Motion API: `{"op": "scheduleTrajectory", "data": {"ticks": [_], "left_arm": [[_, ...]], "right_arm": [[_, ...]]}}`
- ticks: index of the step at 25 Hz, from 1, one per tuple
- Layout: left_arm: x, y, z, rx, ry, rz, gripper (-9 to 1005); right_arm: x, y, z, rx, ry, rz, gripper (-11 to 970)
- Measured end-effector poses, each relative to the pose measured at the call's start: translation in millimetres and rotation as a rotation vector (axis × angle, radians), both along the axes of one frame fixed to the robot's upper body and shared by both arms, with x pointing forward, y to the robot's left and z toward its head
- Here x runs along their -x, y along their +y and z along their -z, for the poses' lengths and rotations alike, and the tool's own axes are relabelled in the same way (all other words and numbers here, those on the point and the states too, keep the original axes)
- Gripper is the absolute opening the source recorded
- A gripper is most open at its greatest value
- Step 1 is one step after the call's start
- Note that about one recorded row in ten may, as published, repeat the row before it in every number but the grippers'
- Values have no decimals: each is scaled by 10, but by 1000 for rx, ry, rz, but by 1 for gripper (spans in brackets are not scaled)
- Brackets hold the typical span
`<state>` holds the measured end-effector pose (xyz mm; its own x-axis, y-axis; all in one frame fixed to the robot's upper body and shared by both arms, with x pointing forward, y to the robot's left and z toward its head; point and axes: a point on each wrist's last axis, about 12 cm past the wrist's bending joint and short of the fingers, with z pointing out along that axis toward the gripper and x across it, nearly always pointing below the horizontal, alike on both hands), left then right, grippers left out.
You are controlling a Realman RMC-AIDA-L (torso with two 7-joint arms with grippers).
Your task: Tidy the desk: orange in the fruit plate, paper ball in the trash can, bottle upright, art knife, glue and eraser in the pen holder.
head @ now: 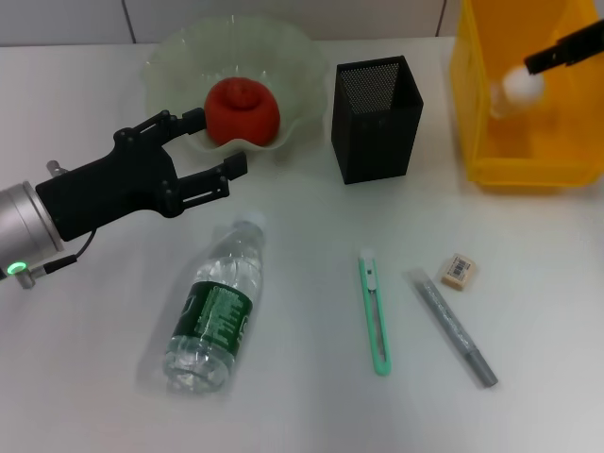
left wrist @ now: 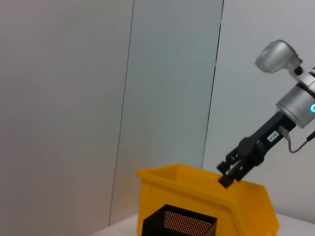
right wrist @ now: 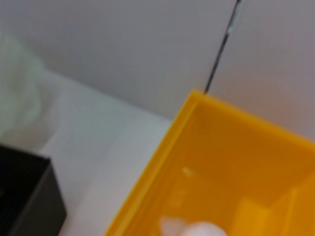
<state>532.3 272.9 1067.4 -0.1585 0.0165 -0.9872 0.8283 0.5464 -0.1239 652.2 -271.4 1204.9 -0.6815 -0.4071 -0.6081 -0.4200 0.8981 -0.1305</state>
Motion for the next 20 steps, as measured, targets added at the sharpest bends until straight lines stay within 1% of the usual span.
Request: {"op": "scheduleTrajectory", "data": {"ticks": [2,4,5,6,8,9,10,11,12,13,14,15,16,18,19,20], "left_arm": [[-6,4,-26,-2,16,8,787],[-9,-5,-96,-20,39,36,784],[-19,-13,-177,-54,72,37,783],[-19,-13,-177,-54,72,37,782],[-36,-52,-242,-94,115,18,780],[-37,-98,-286,-124,135,3,779],[-9,-213,-374,-177,149,-17,777],[-9,-213,-374,-177,149,-17,776],[22,-284,-424,-202,163,-37,775],[48,-357,-493,-226,177,-47,774],[68,-402,-536,-248,197,-58,773],[99,-532,-683,-313,257,-90,771],[99,-532,-683,-313,257,-90,770],[124,-628,-744,-378,328,-139,768],[131,-678,-763,-403,360,-164,767],[135,-714,-773,-420,389,-189,766]], "right_arm": [[68,-28,-79,-13,-48,9,840],[181,-70,-149,-46,-95,4,840],[354,-103,-162,-107,-133,-26,840],[354,-103,-162,-107,-133,-26,840],[560,-142,-101,-173,-159,-76,840],[683,-168,-36,-200,-173,-118,840],[890,-187,91,-246,-205,-206,840],[890,-187,91,-246,-205,-206,840],[1019,-205,186,-278,-222,-251,840],[1096,-205,236,-303,-237,-281,840],[1220,-229,331,-336,-255,-318,840],[1410,-258,475,-384,-293,-384,840],[1410,-258,475,-384,-293,-384,840],[1607,-281,651,-436,-323,-462,839],[1675,-291,717,-451,-328,-490,839],[1820,-296,865,-490,-339,-561,839]]}}
